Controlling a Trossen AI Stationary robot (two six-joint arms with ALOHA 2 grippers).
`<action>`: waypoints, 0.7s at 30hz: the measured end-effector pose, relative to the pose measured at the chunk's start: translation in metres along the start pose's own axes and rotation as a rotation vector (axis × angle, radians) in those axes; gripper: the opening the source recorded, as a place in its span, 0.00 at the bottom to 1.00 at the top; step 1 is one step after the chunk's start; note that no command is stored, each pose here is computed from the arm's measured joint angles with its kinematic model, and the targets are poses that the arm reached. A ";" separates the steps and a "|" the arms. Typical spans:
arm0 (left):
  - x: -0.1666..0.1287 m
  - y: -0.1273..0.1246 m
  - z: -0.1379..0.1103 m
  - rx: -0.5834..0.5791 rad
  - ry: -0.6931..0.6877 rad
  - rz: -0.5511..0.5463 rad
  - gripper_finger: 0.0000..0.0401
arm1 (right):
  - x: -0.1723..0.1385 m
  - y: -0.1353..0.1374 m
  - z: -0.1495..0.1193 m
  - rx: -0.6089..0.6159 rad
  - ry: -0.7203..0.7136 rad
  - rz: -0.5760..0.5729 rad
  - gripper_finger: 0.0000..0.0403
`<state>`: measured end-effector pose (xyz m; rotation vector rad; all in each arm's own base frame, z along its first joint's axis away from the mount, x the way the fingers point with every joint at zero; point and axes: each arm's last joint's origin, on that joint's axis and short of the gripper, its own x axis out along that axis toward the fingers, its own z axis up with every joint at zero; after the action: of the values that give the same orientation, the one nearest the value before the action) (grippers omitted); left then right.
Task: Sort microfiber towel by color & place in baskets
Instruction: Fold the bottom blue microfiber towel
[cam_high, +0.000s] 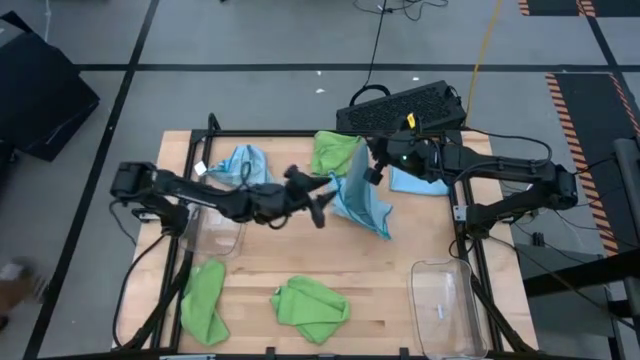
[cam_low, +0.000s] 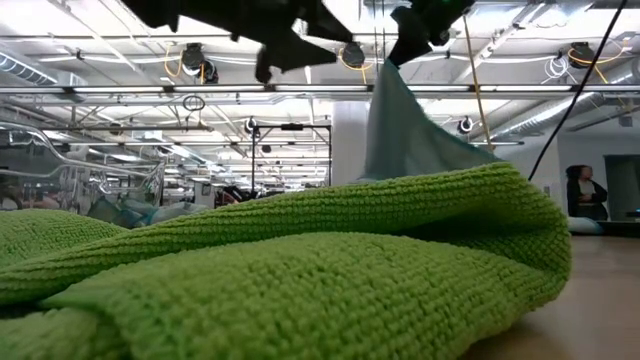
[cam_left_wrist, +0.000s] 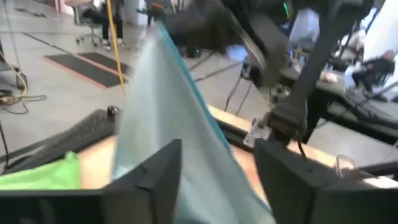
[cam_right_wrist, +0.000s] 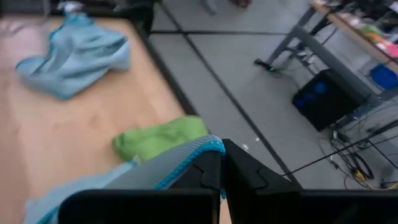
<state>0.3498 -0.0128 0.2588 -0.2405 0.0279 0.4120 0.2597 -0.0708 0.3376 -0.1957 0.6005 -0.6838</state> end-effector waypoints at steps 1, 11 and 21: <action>0.006 -0.004 -0.002 0.002 0.006 -0.002 0.59 | 0.001 -0.002 0.001 0.011 -0.013 -0.007 0.00; 0.061 -0.032 -0.034 0.019 0.190 0.044 0.78 | 0.006 -0.013 0.003 0.040 -0.027 -0.046 0.00; 0.088 -0.018 -0.055 -0.096 0.236 0.149 0.70 | -0.008 -0.014 0.007 0.081 -0.087 0.077 0.00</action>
<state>0.4394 -0.0073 0.2030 -0.3819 0.2590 0.5320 0.2514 -0.0767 0.3517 -0.1260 0.4936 -0.6209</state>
